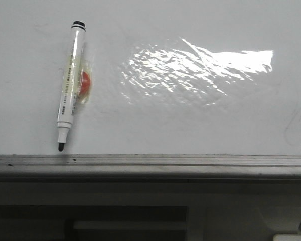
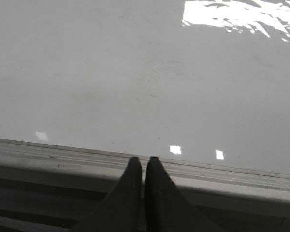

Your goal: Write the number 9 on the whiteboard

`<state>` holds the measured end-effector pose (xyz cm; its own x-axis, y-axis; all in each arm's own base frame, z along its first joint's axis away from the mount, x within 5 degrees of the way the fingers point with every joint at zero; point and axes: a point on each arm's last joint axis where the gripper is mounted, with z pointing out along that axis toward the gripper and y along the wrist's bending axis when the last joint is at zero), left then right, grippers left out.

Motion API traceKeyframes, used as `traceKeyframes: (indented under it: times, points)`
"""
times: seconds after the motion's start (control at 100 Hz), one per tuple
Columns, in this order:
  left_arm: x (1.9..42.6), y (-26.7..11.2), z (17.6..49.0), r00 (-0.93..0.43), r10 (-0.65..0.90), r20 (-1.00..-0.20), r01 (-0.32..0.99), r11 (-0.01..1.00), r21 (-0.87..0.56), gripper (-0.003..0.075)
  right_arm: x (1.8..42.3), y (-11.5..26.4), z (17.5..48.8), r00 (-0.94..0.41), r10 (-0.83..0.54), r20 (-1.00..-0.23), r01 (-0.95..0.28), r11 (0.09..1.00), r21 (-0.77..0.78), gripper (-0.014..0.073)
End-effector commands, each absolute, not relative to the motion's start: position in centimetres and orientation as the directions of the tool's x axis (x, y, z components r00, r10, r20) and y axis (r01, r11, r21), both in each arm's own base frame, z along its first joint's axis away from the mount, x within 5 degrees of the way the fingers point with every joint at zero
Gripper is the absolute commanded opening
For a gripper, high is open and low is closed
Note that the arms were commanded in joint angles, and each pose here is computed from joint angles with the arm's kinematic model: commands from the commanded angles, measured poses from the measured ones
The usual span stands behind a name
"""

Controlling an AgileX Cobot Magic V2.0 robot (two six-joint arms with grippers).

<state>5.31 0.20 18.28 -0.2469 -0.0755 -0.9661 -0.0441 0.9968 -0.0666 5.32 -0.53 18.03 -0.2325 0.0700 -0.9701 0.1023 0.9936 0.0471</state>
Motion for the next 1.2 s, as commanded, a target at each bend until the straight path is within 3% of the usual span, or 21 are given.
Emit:
traceKeyframes:
  times: [0.0,1.19]
  points:
    - [5.28,0.16,18.09,-0.200,-0.082,-0.976,-0.037,0.996,-0.076,-0.0020,5.31,-0.54,17.25,-0.239,0.062,-0.969,0.104,0.994,0.038,-0.0061]
    - [5.28,0.17,18.11,-0.198,-0.078,-0.977,-0.037,0.997,-0.072,-0.0020,5.31,-0.61,17.29,-0.237,0.038,-0.971,0.106,0.994,0.013,-0.0061]
